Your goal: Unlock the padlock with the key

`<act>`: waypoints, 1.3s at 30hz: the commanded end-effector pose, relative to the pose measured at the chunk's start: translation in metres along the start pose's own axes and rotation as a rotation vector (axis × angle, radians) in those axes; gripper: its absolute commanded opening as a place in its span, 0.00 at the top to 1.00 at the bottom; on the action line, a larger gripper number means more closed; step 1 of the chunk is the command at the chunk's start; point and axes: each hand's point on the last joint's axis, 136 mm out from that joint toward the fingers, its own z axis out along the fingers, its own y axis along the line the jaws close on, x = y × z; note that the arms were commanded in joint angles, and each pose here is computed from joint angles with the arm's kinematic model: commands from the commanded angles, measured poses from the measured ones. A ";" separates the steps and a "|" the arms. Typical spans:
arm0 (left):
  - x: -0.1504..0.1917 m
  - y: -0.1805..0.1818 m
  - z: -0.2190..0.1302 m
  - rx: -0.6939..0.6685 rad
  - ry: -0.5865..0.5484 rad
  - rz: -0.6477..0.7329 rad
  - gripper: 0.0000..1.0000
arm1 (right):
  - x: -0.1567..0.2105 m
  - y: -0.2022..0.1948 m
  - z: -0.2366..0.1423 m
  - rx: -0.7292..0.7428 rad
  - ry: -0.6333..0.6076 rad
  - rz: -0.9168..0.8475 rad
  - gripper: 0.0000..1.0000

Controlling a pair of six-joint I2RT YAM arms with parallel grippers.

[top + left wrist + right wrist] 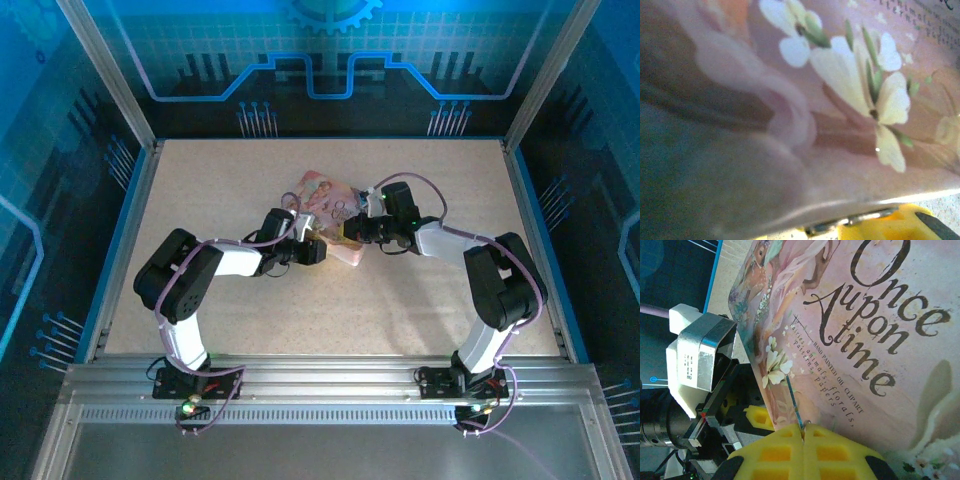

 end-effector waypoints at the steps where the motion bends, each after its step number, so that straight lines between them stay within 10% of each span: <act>1: -0.011 -0.006 0.002 0.019 -0.053 0.010 0.61 | 0.030 -0.018 0.012 0.043 0.085 0.037 1.00; 39: -0.019 -0.040 -0.019 0.053 -0.039 -0.214 0.74 | 0.061 0.013 -0.047 0.033 -0.072 -0.265 1.00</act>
